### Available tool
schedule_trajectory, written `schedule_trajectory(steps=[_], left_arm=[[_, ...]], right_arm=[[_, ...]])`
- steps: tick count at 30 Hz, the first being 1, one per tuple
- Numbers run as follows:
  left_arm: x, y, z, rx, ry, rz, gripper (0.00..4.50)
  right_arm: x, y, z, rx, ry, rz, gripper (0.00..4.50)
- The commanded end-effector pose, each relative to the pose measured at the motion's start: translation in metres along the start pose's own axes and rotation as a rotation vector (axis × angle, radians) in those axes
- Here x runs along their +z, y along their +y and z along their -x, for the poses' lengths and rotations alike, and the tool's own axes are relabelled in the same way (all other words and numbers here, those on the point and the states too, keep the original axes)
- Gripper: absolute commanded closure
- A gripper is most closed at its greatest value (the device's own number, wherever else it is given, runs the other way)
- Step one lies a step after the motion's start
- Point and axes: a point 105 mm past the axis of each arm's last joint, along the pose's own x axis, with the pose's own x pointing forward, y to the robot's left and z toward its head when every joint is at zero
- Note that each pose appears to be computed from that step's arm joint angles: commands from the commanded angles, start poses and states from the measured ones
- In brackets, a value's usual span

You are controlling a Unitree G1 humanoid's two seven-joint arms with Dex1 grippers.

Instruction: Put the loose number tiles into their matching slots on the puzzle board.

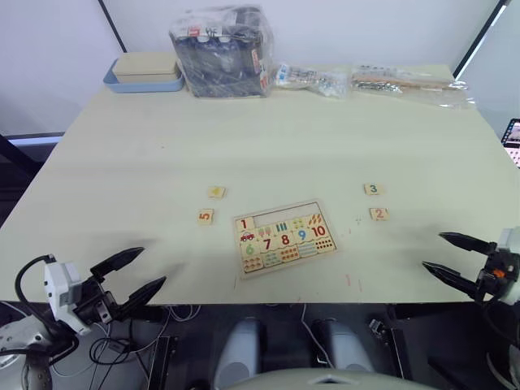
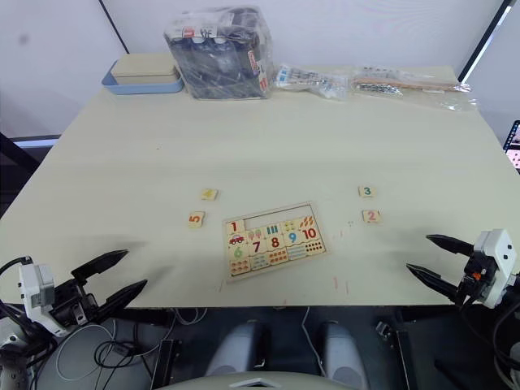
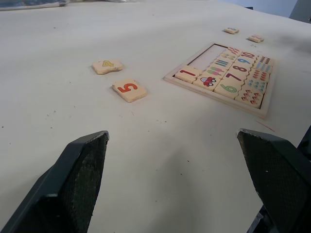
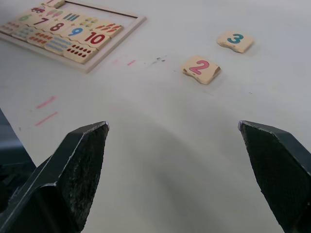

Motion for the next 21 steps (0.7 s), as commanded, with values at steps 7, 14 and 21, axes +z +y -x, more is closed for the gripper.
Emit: schedule_trajectory(steps=[7, 14, 21], left_arm=[[0.009, -0.006, -0.002, -0.043, -0.023, 0.014, 0.0], [0.023, -0.017, -0.021, -0.183, -0.031, 0.001, 0.0], [0.036, -0.014, -0.026, -0.258, -0.095, -0.055, 0.0]], right_arm=[[0.027, -0.002, -0.037, 0.084, 0.001, 0.083, 0.03], [0.046, -0.016, -0.088, 0.246, 0.07, 0.139, 0.03], [0.042, -0.033, -0.108, 0.354, 0.204, 0.215, 0.03]])
